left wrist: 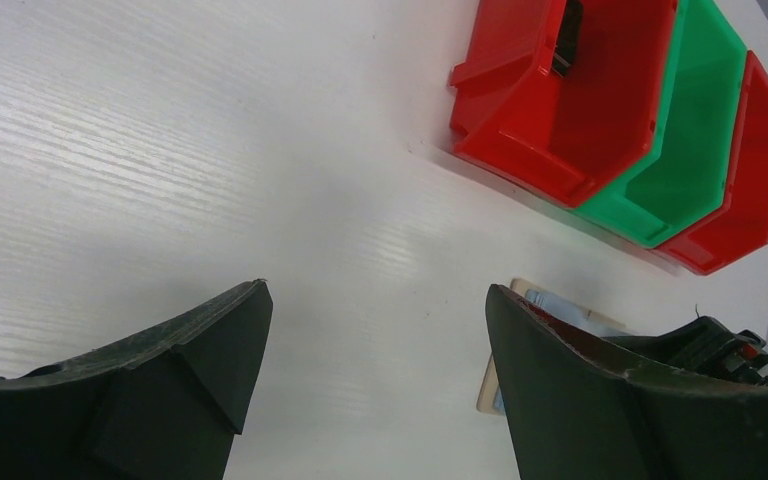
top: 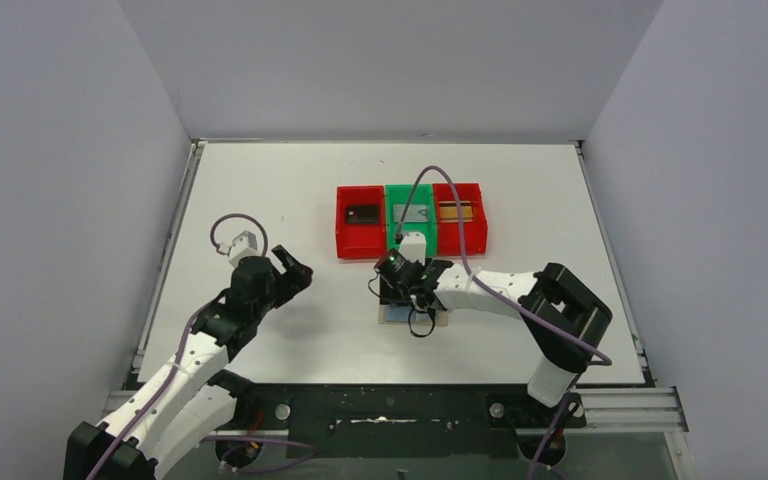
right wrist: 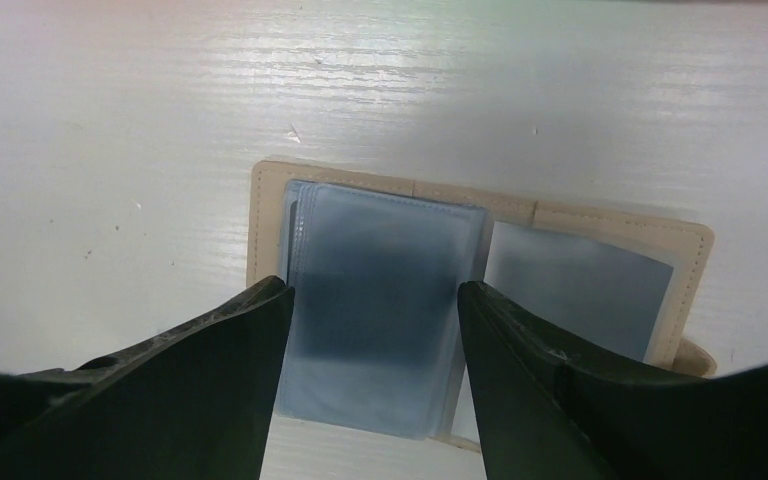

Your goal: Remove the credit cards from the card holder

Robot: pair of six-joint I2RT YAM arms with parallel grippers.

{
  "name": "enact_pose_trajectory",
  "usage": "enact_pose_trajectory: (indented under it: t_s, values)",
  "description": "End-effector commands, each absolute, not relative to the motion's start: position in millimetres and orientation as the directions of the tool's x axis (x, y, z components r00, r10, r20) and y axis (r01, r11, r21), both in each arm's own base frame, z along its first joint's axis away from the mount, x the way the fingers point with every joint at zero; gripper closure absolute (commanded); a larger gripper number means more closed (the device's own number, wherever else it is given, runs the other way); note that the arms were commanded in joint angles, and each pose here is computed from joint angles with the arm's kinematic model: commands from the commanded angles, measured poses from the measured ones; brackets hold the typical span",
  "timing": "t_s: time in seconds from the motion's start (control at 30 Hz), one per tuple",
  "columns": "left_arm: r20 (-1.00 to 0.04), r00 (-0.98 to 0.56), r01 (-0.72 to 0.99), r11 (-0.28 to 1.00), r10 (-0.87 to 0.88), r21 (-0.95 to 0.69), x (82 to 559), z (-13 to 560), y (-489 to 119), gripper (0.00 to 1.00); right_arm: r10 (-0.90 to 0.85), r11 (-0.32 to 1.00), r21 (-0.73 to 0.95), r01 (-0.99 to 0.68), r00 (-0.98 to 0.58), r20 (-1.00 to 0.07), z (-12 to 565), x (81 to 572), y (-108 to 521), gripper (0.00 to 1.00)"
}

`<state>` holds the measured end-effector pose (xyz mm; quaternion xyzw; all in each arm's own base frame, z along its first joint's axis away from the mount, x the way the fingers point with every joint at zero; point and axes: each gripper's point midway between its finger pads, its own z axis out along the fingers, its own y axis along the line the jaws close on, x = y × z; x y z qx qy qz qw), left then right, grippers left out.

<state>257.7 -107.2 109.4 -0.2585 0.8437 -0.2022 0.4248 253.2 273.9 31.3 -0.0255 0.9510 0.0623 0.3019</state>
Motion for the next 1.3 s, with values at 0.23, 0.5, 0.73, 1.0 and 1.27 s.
enact_pose_trajectory:
  t_s: [0.23,0.5,0.73,1.0,1.27]
  values:
    - [-0.628,-0.471,-0.205,0.769,-0.619,-0.605,269,133,-114,0.21,0.042,0.985,0.160,-0.069,-0.796,-0.603,45,265,281,0.50]
    - [-0.622,-0.488,-0.200,0.772,-0.612,-0.603,271,129,-118,0.21,0.080,0.978,0.204,-0.054,-0.801,-0.593,43,269,276,0.63]
    - [-0.616,-0.499,-0.200,0.773,-0.609,-0.602,272,127,-120,0.21,0.061,0.978,0.195,-0.070,-0.802,-0.594,43,268,275,0.38]
    - [-0.615,-0.502,-0.198,0.774,-0.607,-0.602,273,126,-121,0.21,0.014,0.984,0.152,-0.097,-0.799,-0.601,43,266,279,0.32]
    - [-0.613,-0.502,-0.197,0.771,-0.610,-0.605,272,125,-122,0.21,-0.007,0.982,0.148,-0.119,-0.801,-0.598,42,265,284,0.29]
